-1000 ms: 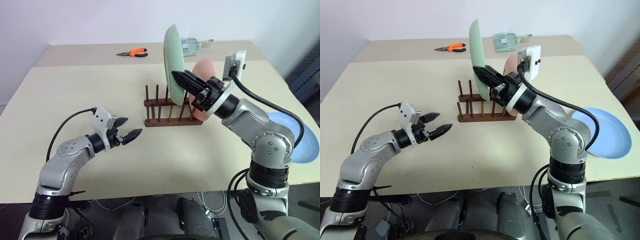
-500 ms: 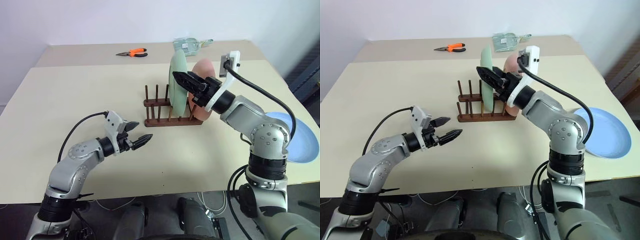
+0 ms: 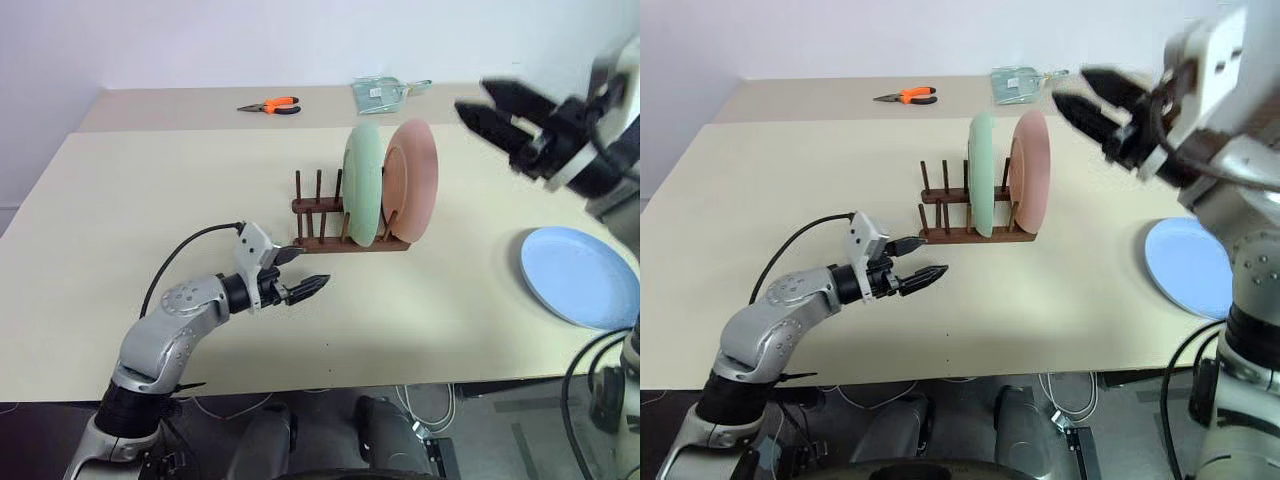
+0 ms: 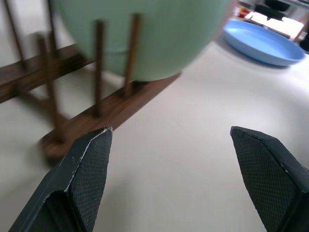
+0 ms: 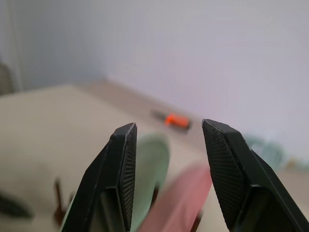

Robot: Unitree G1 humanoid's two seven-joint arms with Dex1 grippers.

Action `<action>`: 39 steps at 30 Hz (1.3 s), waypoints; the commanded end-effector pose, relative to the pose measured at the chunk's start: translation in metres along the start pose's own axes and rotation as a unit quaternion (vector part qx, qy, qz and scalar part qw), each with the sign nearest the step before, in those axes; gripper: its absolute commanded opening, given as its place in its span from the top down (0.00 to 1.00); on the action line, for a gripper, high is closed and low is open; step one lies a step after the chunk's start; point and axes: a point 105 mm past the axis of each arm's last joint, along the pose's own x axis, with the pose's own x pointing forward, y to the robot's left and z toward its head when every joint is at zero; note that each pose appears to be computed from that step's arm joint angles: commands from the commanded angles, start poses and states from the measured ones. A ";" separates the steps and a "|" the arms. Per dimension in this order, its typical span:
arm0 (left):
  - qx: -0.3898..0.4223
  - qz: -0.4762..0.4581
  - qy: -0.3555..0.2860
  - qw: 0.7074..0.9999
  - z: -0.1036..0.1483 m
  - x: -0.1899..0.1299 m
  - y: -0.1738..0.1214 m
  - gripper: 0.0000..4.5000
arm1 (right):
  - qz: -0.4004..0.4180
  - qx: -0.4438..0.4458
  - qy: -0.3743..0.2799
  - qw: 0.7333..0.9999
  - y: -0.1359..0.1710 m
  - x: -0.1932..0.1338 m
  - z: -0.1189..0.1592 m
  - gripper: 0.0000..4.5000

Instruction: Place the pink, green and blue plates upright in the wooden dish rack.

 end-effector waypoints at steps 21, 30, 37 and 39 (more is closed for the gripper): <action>0.074 -0.121 -0.002 0.990 0.014 0.008 -0.038 0.10 | -0.200 -0.140 0.488 0.838 -0.075 -0.152 -0.201 0.53; 0.072 -0.104 -0.004 0.992 0.014 0.005 -0.032 0.10 | -0.245 -0.213 0.412 0.851 -0.098 -0.121 -0.161 0.99; 0.078 -0.010 0.016 0.997 0.005 -0.020 0.015 0.10 | -0.236 -0.189 -0.012 0.953 -0.077 -0.018 0.014 0.99; 0.086 0.022 0.030 0.996 0.000 -0.034 0.032 0.10 | -0.131 -0.081 -0.153 0.976 -0.037 0.007 0.070 0.99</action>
